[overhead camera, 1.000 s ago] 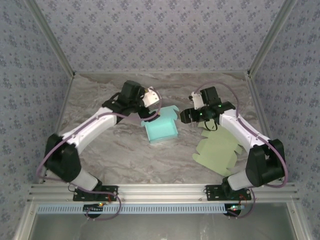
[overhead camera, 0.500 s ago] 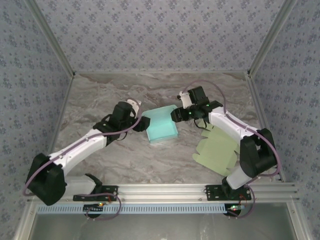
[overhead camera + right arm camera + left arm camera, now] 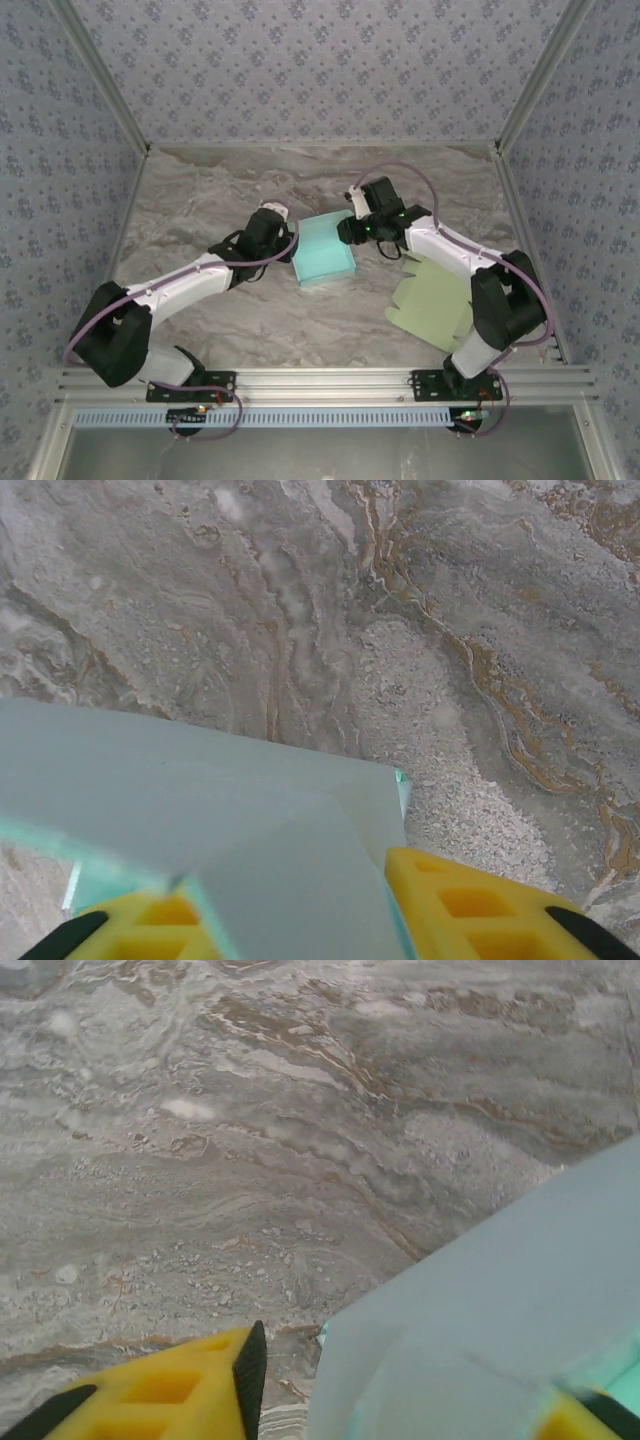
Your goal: Fold the paper box
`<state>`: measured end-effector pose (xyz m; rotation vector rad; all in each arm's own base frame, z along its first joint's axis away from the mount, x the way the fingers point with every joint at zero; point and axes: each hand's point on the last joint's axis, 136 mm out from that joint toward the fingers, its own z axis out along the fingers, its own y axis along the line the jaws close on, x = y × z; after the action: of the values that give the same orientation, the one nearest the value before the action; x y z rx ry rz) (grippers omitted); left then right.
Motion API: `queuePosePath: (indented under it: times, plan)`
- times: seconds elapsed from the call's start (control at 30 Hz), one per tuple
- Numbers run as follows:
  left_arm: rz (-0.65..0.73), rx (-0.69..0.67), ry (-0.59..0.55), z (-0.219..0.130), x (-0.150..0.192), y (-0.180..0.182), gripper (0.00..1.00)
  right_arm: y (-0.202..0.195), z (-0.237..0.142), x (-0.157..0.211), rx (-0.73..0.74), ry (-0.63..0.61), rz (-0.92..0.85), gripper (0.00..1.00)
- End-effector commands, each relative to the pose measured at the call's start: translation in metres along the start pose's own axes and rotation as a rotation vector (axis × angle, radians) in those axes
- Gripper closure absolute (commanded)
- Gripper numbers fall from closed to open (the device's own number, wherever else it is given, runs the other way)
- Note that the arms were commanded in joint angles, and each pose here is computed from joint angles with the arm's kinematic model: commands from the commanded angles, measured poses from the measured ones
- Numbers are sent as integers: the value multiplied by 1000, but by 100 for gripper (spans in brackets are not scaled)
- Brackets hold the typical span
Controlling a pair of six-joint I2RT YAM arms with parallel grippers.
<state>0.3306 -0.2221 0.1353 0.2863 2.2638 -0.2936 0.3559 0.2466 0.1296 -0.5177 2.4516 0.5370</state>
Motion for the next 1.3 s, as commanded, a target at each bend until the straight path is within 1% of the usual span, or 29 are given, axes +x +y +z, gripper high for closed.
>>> queuePosePath:
  times: [0.0,0.1,0.13,0.17,0.2,0.4,0.5,0.63,0.73,0.9,1.0,1.13,1.27]
  plan:
    - [-21,-5,-62,-3,-22,-4,71,-2,-2,-9,63,-18,8,66]
    - [-31,-13,-52,-1,-20,-4,82,2,-2,-8,81,-34,28,72]
    - [-38,-12,-52,-1,-20,-4,84,4,-2,-8,83,-38,33,74]
    - [-44,-12,-52,-1,-19,-4,85,8,-1,-7,81,-40,32,77]
    - [-48,-10,-51,0,-19,-4,86,10,-1,-6,87,-39,34,78]
    - [-65,-37,-54,1,-22,-1,90,14,-4,-6,154,-72,67,81]
    - [-110,-32,-57,2,-22,-2,94,18,-6,-10,182,-114,91,85]
    - [-204,-2,-59,4,-16,-6,100,18,-7,-4,209,-153,122,87]
    - [-282,2,-59,5,-8,-5,100,18,-10,2,222,-179,128,88]
    - [-349,12,-73,-1,-5,-12,99,19,-14,16,237,-206,119,89]
    - [-369,33,-73,1,5,-23,99,18,-13,26,250,-202,117,89]
    - [-376,13,-58,5,23,-25,100,16,-12,38,268,-204,134,89]
    - [-297,-29,-93,1,32,-26,100,19,-14,47,272,-236,126,87]
